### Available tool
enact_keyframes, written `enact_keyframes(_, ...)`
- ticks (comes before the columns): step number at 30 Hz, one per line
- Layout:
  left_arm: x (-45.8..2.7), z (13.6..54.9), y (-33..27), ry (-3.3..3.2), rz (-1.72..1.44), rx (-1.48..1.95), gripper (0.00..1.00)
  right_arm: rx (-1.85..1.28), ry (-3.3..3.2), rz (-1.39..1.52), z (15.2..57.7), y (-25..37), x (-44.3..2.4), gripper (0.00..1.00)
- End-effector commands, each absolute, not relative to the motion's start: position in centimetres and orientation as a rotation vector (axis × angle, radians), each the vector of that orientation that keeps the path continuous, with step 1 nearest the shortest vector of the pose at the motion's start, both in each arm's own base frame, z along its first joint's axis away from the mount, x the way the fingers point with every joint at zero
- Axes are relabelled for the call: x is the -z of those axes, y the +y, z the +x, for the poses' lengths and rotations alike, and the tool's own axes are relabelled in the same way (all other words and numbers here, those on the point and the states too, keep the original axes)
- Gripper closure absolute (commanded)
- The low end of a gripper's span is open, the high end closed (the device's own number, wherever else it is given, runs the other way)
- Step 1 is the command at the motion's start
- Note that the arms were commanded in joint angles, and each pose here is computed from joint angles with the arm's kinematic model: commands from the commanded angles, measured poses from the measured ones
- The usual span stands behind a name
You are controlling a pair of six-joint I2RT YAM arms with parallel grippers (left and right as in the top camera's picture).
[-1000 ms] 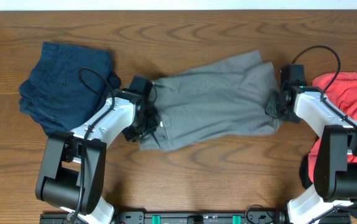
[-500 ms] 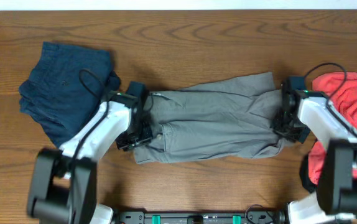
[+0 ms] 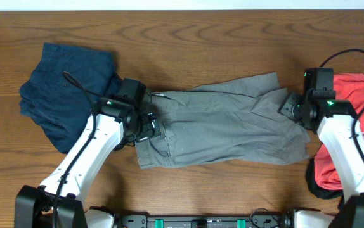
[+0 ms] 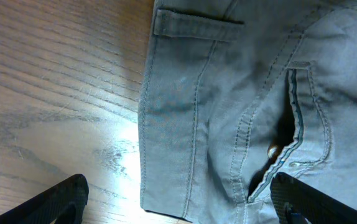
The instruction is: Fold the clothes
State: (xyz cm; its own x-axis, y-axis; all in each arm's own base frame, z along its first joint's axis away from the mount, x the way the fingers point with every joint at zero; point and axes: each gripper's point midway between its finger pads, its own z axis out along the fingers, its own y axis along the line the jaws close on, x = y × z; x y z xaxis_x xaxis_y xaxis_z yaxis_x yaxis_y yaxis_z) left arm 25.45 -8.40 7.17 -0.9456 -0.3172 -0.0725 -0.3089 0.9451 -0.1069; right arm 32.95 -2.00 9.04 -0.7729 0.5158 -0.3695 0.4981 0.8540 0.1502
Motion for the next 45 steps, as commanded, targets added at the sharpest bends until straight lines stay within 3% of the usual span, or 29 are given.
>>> enact_keyframes(1,-7.0,25.3,-8.0,3.016,-0.475,0.116,0.05,-0.190,2.700,0.717,33.2,-0.3,-6.9,0.43)
enact_keyframes(7,-6.9,25.4,-8.0,3.016,-0.480,0.116,0.05,-0.377,2.689,0.615,36.5,1.9,-4.5,0.44)
enact_keyframes(9,-6.9,25.4,-8.0,3.016,-0.480,0.116,0.05,-0.393,2.671,0.614,37.5,2.0,-3.6,0.57)
enact_keyframes(12,-6.9,25.4,-8.0,3.016,-0.480,0.116,0.05,-0.460,2.636,0.588,38.9,2.7,-3.1,0.99)
enact_keyframes(24,-6.9,25.4,-8.0,3.016,-0.480,0.115,0.05,-0.646,2.241,0.686,46.0,1.4,-8.8,0.98)
enact_keyframes(25,-6.9,25.4,-8.0,3.015,-0.480,0.116,0.05,-0.649,2.212,0.668,46.5,1.4,-9.3,0.89)
enact_keyframes(26,-6.9,25.5,-8.0,3.014,-0.479,0.117,0.05,-0.653,2.185,0.651,47.0,1.5,-9.8,0.67)
enact_keyframes(27,-6.9,25.5,-8.0,3.014,-0.479,0.117,0.05,-0.650,2.171,0.643,47.3,1.5,-10.1,0.53)
enact_keyframes(29,-6.9,25.4,-8.0,3.014,-0.479,0.116,0.05,-0.619,2.166,0.652,47.4,1.2,-10.0,0.50)
enact_keyframes(37,-6.9,25.4,-8.0,3.014,-0.479,0.116,0.05,-0.571,2.252,0.623,46.2,1.3,-8.3,0.58)
enact_keyframes(42,-6.9,25.4,-8.0,3.014,-0.479,0.116,0.05,-0.841,2.330,0.380,44.3,5.6,-8.9,0.75)
enact_keyframes(45,-6.9,25.6,-8.0,3.009,-0.479,0.119,0.05,-0.901,2.474,0.330,41.2,7.3,-7.0,0.94)
